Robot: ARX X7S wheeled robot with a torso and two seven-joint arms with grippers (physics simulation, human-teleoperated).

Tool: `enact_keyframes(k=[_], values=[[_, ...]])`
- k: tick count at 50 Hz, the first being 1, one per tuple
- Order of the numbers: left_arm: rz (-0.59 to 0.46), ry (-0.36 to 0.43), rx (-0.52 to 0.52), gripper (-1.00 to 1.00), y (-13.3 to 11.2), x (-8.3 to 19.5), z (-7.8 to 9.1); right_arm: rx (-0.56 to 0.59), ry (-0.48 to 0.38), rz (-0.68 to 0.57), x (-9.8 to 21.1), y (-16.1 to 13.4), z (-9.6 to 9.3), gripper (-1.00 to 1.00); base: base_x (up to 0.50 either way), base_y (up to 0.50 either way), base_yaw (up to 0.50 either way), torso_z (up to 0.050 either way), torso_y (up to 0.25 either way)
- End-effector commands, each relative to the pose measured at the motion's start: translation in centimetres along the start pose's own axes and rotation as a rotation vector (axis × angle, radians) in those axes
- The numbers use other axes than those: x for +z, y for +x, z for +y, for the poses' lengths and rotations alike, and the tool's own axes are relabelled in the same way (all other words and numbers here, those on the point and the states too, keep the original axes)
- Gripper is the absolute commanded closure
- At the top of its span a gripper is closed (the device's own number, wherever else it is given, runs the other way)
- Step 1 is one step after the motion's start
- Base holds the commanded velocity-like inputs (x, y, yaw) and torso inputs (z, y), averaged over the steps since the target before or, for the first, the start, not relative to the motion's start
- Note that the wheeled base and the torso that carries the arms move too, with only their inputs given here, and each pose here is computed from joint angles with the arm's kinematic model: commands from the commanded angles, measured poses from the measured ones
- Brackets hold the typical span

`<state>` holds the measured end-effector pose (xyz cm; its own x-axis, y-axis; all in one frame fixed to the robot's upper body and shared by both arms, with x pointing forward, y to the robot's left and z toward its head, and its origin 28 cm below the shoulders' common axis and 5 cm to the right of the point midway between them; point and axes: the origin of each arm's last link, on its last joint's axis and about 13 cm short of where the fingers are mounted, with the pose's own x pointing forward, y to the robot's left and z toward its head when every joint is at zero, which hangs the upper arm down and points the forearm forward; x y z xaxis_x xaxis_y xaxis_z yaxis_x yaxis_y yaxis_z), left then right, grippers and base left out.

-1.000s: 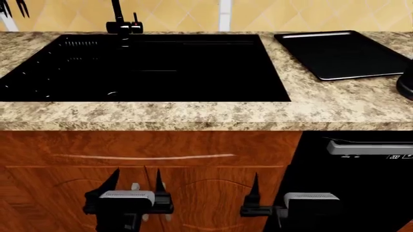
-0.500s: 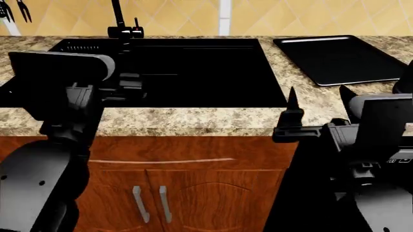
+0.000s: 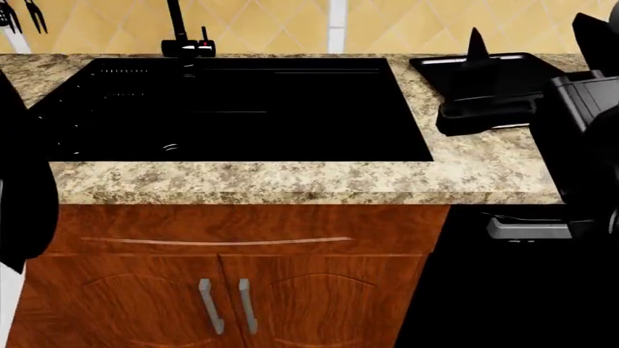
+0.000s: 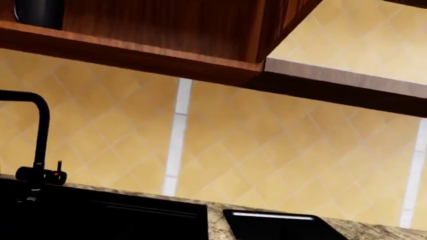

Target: Pick the kettle from the counter and place it on the tray. Then pick the mug from the cabinet and place it on the tray. Then close the cabinet doors.

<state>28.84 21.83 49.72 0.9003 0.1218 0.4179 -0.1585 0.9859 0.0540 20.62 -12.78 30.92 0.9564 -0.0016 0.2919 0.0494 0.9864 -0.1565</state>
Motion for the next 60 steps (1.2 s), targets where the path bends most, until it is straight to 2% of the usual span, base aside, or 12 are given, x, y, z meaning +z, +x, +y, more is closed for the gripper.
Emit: enact_keyframes(k=[1, 11, 15, 25, 32, 45, 60], values=[[0.013, 0.000, 0.101, -1.00, 2.4, 4.8, 0.7, -0.005, -0.036, -0.021, 1.4, -0.5, -0.4, -1.00, 0.00, 0.00, 0.00, 0.050, 0.000], [0.027, 0.043, 0.078, -1.00, 2.9, 5.1, -0.2, 0.002, -0.042, -0.020, 1.5, -0.6, -0.1, -1.00, 0.00, 0.00, 0.00, 0.050, 0.000], [0.030, 0.054, 0.066, -1.00, 2.9, 5.2, -0.5, -0.021, -0.084, -0.043, 1.5, -0.7, -0.1, -1.00, 0.00, 0.05, 0.00, 0.050, 0.000], [0.032, 0.077, 0.026, -1.00, 2.7, 5.5, -1.2, -0.032, -0.044, -0.021, 1.6, -0.7, -0.5, -1.00, 0.00, 0.36, 0.00, 0.050, 0.000], [0.031, 0.057, -0.041, -1.00, 2.2, 6.3, -1.9, -0.049, -0.035, -0.016, 3.1, -0.8, -1.1, -1.00, 0.00, 0.00, 0.00, 0.003, 0.000], [0.018, 0.043, -0.046, -1.00, 2.1, 6.7, -1.8, -0.073, -0.029, -0.014, 5.0, -0.5, -2.0, -1.00, 0.01, 0.00, 0.00, 0.000, 0.000], [-0.010, 0.050, -0.009, -1.00, 2.0, 8.1, -0.7, -0.071, -0.030, -0.025, 6.0, -0.5, -2.0, -1.00, 0.50, 0.00, 0.00, 0.000, 0.000]])
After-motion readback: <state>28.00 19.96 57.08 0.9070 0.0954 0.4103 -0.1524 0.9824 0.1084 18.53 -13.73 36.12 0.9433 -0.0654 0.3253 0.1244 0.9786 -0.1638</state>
